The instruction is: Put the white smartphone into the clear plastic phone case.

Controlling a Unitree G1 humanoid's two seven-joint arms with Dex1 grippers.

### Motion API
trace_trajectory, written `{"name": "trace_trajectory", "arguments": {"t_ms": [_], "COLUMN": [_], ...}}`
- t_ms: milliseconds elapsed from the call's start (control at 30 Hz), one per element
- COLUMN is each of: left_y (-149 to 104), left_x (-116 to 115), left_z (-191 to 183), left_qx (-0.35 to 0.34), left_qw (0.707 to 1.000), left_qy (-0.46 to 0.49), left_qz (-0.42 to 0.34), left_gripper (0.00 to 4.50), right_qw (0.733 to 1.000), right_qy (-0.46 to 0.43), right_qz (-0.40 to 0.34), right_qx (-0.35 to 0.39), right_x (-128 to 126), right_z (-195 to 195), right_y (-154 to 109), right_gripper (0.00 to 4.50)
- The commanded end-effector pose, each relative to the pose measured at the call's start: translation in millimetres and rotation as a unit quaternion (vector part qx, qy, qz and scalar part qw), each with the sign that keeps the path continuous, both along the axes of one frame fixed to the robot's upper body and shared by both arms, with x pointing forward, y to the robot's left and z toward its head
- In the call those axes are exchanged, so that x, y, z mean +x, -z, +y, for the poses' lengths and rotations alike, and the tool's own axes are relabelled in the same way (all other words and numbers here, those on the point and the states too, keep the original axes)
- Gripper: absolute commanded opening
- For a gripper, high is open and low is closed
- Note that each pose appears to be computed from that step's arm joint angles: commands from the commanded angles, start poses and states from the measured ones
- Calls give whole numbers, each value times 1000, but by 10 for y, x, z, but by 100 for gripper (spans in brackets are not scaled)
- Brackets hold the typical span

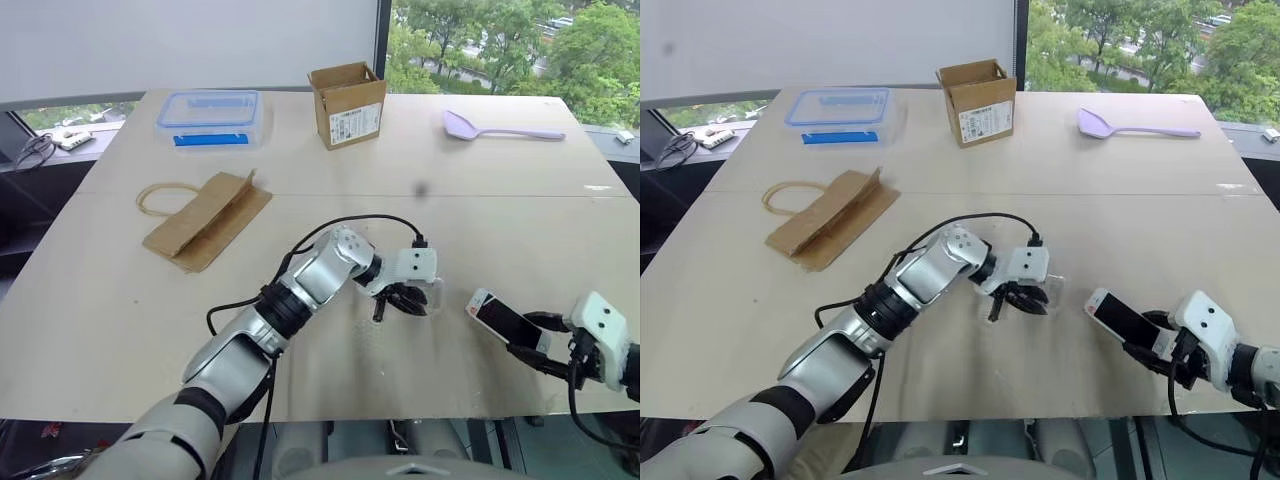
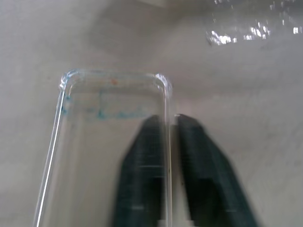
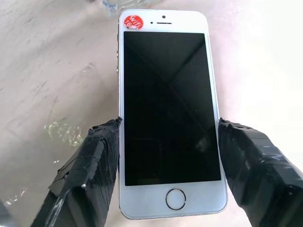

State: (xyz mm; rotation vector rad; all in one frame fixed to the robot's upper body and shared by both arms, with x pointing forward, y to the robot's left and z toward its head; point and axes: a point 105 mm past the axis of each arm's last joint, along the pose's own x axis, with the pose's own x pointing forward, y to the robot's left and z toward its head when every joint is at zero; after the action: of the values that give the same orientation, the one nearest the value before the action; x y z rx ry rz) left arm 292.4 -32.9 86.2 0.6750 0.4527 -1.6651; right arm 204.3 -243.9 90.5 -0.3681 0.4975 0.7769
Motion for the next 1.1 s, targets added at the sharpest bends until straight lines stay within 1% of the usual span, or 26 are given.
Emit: {"name": "trace_trajectory", "arguments": {"t_ms": [33,67,100,133,167,200,267,333,467,533,567,700,833,967,1100], "left_y": [-313,-483,-685,-815,-890,-910,-829,-675,-480,-297,-224,-125,-53,-62,-97], "left_x": [24,28,43,48,49,88,196,293,444,545,559,472,270,109,58], "left_z": [-64,-32,61,136,224,359,664,907,1105,1192,1210,1162,1113,1058,1058], "left_qx": [-65,-106,-158,-191,-213,-224,-220,-201,-183,-159,-149,-138,-123,-130,-133], "left_qw": [998,994,986,980,975,971,966,963,951,942,940,945,958,964,965], "left_qy": [-26,-34,-47,-56,-62,-84,-135,-182,-248,-295,-305,-295,-257,-230,-227], "left_qz": [-10,-6,2,7,10,13,7,-8,-21,-28,-32,-27,-13,1,4], "left_gripper": [145,215,217,217,217,217,217,217,217,217,217,217,217,217,217], "right_qw": [999,998,998,997,997,997,996,994,990,984,981,972,966,963,960], "right_qy": [-21,-30,-43,-52,-59,-62,-74,-94,-126,-164,-179,-211,-230,-241,-251], "right_qz": [-36,-44,-51,-55,-55,-47,-38,-44,-50,-54,-53,-41,-35,-33,-35], "right_qx": [10,16,16,15,11,-2,-34,-33,-38,-52,-60,-92,-111,-119,-118], "right_x": [68,86,109,123,137,169,261,357,470,542,575,660,723,742,742], "right_z": [82,125,174,206,231,247,314,475,703,883,953,1059,1109,1126,1178], "right_y": [-152,-211,-273,-312,-331,-327,-340,-411,-467,-445,-427,-318,-264,-238,-245], "right_gripper": [277,277,277,277,277,277,277,277,277,277,277,277,277,277,277]}}
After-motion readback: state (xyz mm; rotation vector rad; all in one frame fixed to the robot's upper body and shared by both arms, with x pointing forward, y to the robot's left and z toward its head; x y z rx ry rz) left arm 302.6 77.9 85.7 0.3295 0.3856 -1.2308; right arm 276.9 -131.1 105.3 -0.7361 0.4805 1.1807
